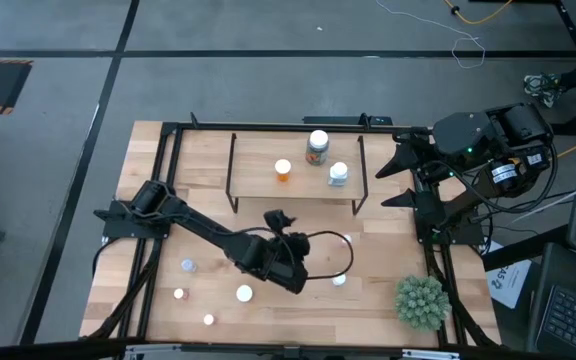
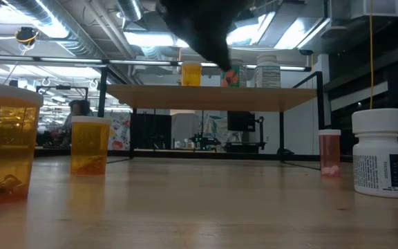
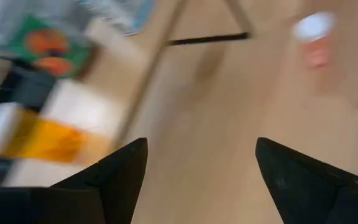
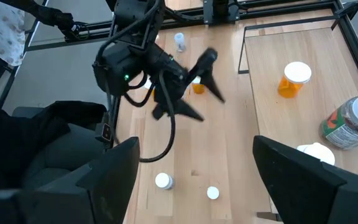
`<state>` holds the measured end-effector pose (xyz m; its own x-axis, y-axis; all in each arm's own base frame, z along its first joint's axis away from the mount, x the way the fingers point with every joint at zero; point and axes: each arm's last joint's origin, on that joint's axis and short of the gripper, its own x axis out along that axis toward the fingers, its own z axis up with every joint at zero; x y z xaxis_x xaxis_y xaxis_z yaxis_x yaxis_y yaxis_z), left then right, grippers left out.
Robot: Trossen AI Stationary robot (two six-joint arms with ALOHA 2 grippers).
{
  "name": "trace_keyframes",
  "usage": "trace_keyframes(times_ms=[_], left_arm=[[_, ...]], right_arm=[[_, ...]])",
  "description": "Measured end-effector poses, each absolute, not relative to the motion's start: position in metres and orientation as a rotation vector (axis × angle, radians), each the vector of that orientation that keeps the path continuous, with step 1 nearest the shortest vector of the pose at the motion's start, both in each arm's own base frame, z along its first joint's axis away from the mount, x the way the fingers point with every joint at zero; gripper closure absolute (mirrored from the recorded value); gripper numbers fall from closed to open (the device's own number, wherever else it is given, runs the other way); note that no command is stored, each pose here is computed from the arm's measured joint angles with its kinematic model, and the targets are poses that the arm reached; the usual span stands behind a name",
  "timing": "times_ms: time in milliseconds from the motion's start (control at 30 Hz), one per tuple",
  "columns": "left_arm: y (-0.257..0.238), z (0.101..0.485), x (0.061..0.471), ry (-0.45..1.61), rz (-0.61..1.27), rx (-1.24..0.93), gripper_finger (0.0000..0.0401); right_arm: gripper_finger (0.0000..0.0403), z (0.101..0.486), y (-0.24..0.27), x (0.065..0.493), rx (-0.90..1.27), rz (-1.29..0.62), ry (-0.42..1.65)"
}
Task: Pick and place medicine bottles onto shelf by color
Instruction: Put the top pink pill bottle on the shelf
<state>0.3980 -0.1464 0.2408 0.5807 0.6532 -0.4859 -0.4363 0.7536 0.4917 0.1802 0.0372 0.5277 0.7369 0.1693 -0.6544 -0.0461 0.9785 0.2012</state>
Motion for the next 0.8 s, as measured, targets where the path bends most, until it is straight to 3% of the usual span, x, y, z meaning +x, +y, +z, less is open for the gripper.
trace_keyframes(times_ms=[167, 300, 600, 800], left_arm=[[-0.153, 0.248, 0.409, 0.653, 0.511, 0.314, 0.0105], [-0.163, 0.272, 0.395, 0.629, 0.440, 0.364, 0.0105], [-0.161, 0.351, 0.316, 0.604, 0.419, 0.326, 0.0106], [-0.142, 0.382, 0.260, 0.628, 0.472, 0.196, 0.0106]], right_arm=[[0.0088, 0.528, 0.037, 0.180, 0.176, 0.119, 0.734], [0.0088, 0.528, 0.037, 0.181, 0.178, 0.119, 0.727], [0.0088, 0.536, 0.042, 0.217, 0.098, 0.087, 0.543], [0.0088, 0.498, 0.048, 0.259, 0.105, 0.033, 0.798]])
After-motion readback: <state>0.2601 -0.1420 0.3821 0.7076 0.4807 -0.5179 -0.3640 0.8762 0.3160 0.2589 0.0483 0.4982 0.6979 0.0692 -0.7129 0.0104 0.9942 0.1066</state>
